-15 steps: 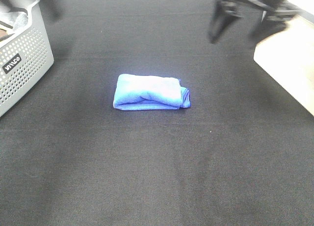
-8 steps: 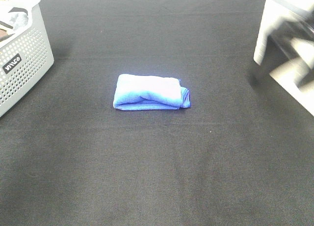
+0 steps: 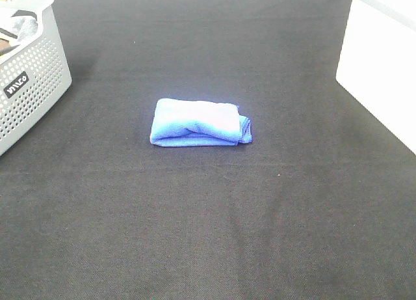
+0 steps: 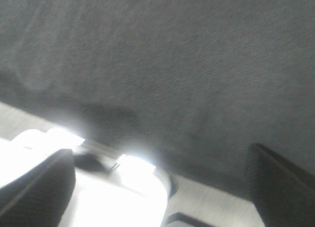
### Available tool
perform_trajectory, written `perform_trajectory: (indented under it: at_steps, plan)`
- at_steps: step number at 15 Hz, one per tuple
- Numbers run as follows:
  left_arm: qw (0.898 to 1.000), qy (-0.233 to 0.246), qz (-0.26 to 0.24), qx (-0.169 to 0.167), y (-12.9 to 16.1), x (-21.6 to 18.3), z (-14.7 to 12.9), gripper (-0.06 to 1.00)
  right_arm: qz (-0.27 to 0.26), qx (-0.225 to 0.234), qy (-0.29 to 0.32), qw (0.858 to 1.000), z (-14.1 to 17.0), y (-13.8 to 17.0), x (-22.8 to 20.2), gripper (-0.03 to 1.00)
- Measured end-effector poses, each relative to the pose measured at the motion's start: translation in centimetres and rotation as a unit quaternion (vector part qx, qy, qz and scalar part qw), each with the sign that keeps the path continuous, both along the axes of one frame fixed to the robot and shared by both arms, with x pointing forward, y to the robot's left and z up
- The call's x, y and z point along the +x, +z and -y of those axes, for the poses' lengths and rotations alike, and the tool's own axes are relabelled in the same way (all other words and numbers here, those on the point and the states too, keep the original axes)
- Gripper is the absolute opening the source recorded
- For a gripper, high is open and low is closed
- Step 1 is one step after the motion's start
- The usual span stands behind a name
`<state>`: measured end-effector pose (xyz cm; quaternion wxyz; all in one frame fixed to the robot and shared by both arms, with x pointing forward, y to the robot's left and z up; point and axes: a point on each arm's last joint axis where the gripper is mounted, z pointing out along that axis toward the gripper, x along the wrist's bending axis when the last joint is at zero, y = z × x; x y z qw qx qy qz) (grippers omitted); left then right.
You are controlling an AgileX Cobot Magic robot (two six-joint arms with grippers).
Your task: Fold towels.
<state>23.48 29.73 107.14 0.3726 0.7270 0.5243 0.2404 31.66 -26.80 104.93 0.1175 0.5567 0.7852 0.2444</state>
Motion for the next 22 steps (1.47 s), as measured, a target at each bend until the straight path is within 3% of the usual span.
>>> perform_trajectory:
  at_steps: [3,4,7,11,20,22]
  plan:
    - [0.999,-0.022,0.042,0.014,-1.4,-1.4,-0.4,0.76,0.113,0.003,-0.004,0.994,1.1,0.2,-3.8,0.87]
    - [0.998,-0.027,0.047,0.014,-1.5,-1.3,-0.3,0.76,0.169,0.009,-0.006,0.986,1.6,0.5,-5.4,0.87]
    - [0.997,-0.029,0.073,0.006,-1.3,-0.9,-0.1,0.76,0.234,0.008,-0.013,0.972,2.2,0.7,-7.1,0.87]
    - [0.995,-0.035,0.097,0.002,-1.6,-0.1,0.2,0.76,0.238,0.007,-0.013,0.971,2.2,0.5,-7.1,0.87]
    - [0.994,-0.036,0.099,0.002,-1.6,-0.1,0.2,0.76,0.237,0.007,-0.013,0.971,2.2,0.5,-7.1,0.87]
    - [0.995,-0.018,0.099,0.004,-1.6,-0.1,0.2,0.76,0.237,0.007,-0.013,0.971,2.2,0.5,-7.1,0.87]
